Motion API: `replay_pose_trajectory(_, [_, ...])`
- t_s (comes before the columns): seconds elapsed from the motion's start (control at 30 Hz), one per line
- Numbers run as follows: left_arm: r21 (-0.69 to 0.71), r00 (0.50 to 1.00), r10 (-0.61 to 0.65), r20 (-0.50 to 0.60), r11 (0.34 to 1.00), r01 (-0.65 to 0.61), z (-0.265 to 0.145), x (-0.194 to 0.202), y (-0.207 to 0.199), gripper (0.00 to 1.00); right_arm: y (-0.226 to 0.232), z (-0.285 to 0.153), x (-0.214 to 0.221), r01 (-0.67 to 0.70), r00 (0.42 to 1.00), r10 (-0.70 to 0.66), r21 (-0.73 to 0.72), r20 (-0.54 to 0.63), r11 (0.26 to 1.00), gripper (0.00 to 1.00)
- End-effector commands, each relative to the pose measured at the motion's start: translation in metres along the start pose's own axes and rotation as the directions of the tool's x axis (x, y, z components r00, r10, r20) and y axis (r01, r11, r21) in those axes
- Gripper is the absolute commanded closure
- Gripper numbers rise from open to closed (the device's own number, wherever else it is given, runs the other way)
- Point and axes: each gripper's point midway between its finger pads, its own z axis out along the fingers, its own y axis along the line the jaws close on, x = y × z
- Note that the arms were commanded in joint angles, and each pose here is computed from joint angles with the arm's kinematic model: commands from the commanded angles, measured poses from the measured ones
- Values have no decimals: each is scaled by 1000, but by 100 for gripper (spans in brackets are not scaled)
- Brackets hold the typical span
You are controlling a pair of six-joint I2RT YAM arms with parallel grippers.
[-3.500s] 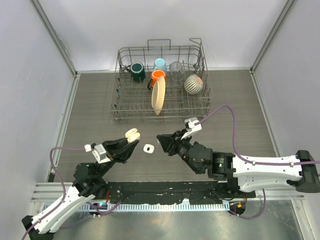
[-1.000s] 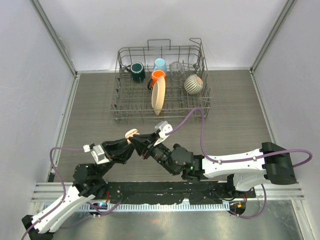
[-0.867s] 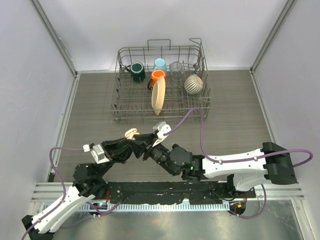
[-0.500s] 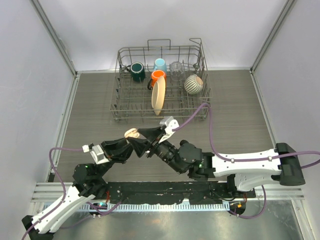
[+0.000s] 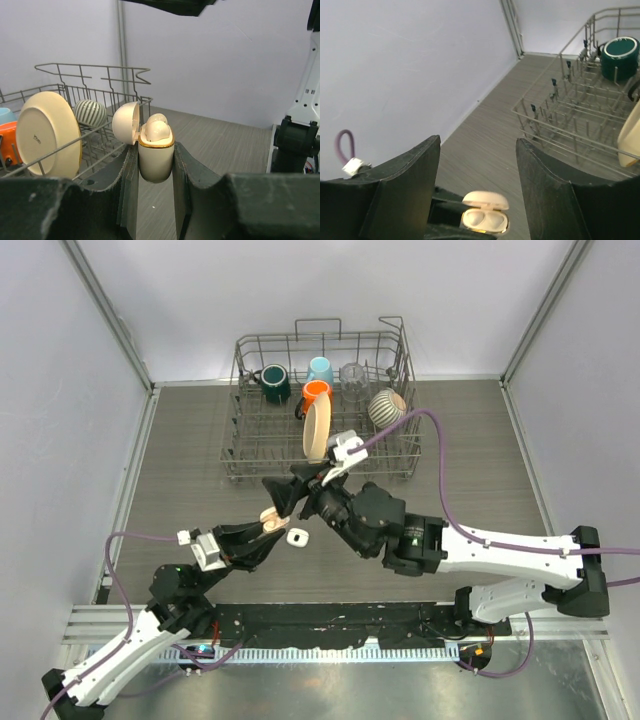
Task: Insert the wireless bluetooth earbuds into the charging case
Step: Close the charging case.
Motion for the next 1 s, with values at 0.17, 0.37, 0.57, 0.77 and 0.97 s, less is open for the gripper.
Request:
replay_pose_trajectory(0.17, [70, 998, 17, -54, 997, -13, -2, 23, -10, 100, -35, 13, 42, 11, 956, 8, 66, -293, 998, 33])
replay_pose_trajectory(0.37, [68, 999, 15, -40, 998, -12, -3, 21, -10, 100, -38, 14, 72, 46, 900, -14, 62, -435, 997, 35])
replay_pose_trajectory(0.57, [60, 999, 15, -41, 998, -12, -3, 22, -9, 100, -42, 11, 87, 63, 870, -23, 65, -493, 996, 35])
replay_pose_trajectory(0.77, [40, 999, 14, -41, 999, -13, -3, 23, -5, 100, -49, -3, 103, 65, 840, -24, 57, -543, 996, 36])
replay_pose_trajectory(0.97, [2, 999, 5, -45, 1000, -5, -4, 25, 1, 100, -54, -20, 112, 38, 823, 3, 60, -568, 998, 37])
